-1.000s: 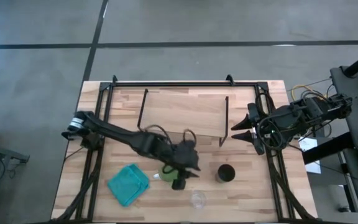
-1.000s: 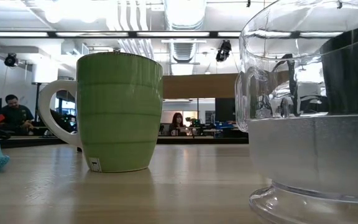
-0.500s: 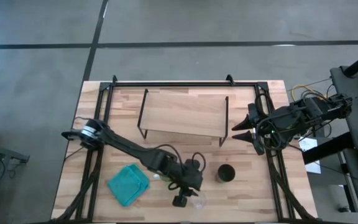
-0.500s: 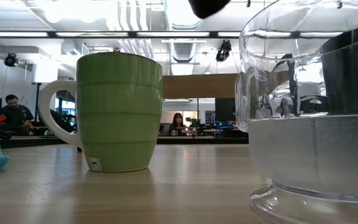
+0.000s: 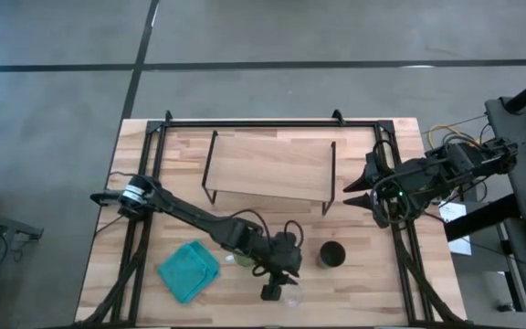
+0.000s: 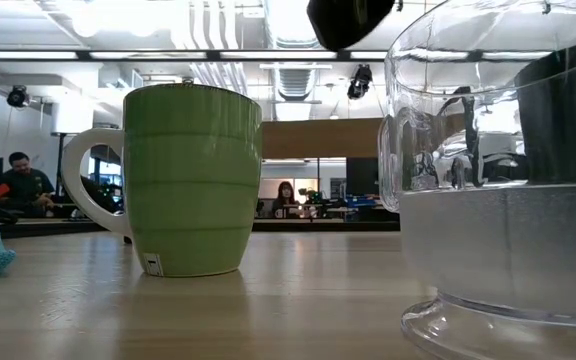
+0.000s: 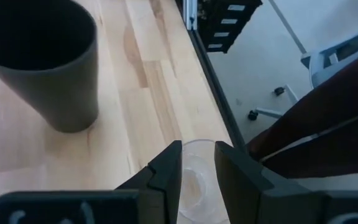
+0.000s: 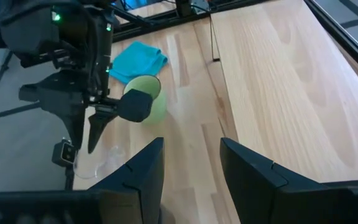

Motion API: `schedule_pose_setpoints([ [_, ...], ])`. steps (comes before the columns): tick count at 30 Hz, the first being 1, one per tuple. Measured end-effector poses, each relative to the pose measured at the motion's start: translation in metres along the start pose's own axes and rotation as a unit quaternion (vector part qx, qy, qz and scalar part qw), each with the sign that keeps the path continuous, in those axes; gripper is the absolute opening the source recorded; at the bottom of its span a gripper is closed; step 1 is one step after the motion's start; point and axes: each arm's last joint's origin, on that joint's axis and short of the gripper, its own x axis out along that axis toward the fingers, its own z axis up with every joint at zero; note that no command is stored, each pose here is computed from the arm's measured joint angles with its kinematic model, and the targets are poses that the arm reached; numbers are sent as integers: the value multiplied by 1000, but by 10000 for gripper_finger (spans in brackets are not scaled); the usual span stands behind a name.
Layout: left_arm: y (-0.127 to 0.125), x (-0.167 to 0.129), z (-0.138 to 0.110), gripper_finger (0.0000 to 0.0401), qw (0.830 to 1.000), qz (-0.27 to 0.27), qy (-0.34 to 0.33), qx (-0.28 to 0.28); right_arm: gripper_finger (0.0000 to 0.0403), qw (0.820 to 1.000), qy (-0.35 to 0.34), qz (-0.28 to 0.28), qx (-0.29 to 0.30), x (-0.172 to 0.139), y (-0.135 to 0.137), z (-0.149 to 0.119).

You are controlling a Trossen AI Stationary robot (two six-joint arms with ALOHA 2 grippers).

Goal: Stack small to large cups/mugs on shelf
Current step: Put the transparent mug on the shelf

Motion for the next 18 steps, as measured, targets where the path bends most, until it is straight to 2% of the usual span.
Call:
schedule_pose_setpoints([
  [8,5,26,-10,81,999,-20,1,-40,151,1000,6,-3,-2,0,-1,-1],
  [18,6,29,-11,81,999,-22,2,-49,151,1000,7,-3,-2,0,-1,-1],
])
